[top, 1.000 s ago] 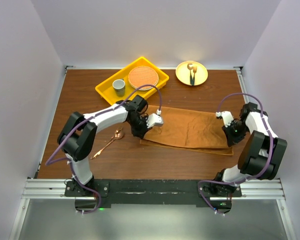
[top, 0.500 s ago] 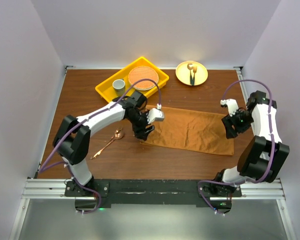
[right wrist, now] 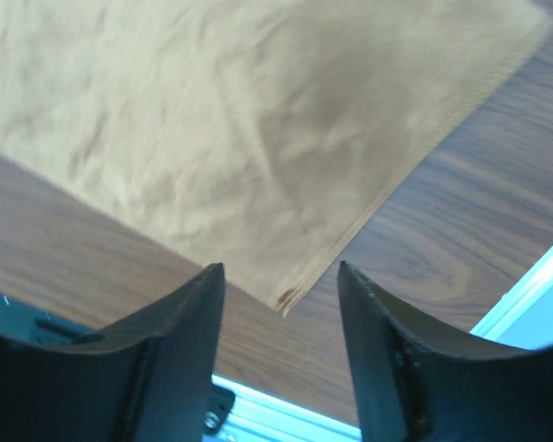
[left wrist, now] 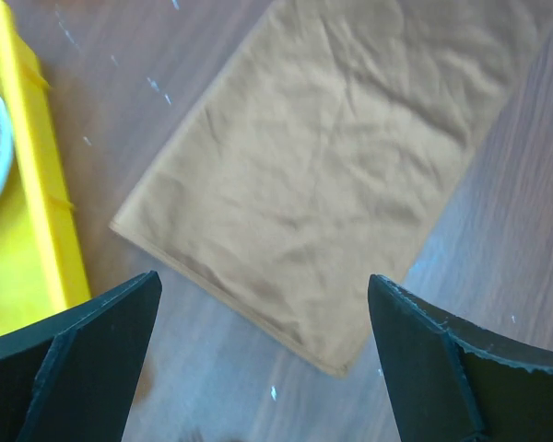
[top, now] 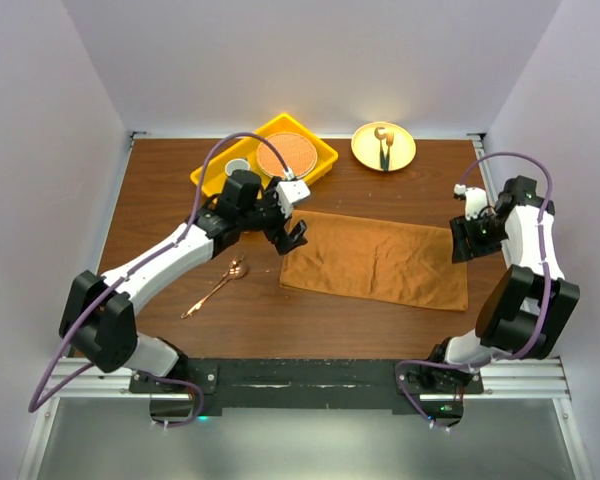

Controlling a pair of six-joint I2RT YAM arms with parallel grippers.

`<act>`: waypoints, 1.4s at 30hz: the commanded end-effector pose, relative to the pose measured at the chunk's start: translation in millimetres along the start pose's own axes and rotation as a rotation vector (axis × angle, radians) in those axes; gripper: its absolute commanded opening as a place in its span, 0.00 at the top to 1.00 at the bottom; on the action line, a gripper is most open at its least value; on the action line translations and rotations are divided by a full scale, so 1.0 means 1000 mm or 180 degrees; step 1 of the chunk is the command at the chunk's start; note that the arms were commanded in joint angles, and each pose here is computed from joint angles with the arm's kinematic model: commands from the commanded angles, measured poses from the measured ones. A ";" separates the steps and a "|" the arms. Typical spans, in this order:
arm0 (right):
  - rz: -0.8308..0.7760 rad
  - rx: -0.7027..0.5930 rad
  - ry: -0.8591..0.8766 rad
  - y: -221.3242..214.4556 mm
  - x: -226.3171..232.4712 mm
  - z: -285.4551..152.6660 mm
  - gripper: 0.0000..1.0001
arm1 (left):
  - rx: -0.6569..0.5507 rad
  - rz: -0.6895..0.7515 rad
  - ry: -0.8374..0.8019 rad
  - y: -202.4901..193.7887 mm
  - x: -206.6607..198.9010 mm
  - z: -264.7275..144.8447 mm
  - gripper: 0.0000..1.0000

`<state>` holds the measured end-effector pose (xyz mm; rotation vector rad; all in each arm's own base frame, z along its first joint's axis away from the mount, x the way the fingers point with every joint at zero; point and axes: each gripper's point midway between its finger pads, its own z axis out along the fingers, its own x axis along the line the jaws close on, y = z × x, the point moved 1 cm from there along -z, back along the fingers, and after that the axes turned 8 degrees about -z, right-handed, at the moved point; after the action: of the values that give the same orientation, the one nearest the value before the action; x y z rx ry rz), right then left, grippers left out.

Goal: Fold the napkin into a case and place the utensils inside
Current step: Fold and flatten the napkin at the center of the board, then smooth out the rectangle-folded napkin at the center of the board.

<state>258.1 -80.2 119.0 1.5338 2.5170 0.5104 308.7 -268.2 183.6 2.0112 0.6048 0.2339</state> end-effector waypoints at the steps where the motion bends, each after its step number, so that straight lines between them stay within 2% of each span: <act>1: 0.0431 -0.0352 -0.0330 0.030 -0.037 0.000 0.49 | -0.0133 -0.0019 -0.0128 0.021 0.001 0.014 0.00; 2: 0.0445 -0.0380 -0.0348 0.033 -0.041 0.002 0.50 | -0.0156 0.0010 -0.0189 0.033 0.001 0.014 0.00; 6: 0.0376 -0.0452 -0.0455 0.045 -0.061 0.010 0.50 | -0.0070 -0.0067 -0.0378 0.034 -0.001 0.028 0.00; 13: 0.0249 -0.0400 -0.0510 0.051 -0.093 0.038 0.50 | -0.0045 0.0034 -0.0368 0.043 0.007 0.037 0.00; 22: 0.0349 -0.0337 -0.0436 0.051 -0.106 0.064 0.54 | 0.0013 0.0030 -0.0364 0.054 0.014 0.047 0.00; 26: 0.0373 -0.0355 -0.0406 0.054 -0.110 0.069 0.61 | -0.0009 0.0032 -0.0369 0.058 0.016 0.049 0.00; 32: 0.0450 -0.0343 -0.0383 0.059 -0.118 0.078 0.63 | 0.0015 0.0028 -0.0350 0.056 0.019 0.051 0.00; 36: 0.0525 -0.0358 -0.0377 0.061 -0.121 0.081 0.78 | 0.0026 0.0058 -0.0312 0.056 0.020 0.051 0.00; 42: 0.0591 -0.0385 -0.0341 0.065 -0.123 0.083 0.93 | 0.0033 0.0110 -0.0289 0.055 0.021 0.049 0.00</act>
<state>375.9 -138.2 45.4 1.7203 2.2999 0.5336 356.3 -314.6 185.8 2.0557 0.5691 0.1015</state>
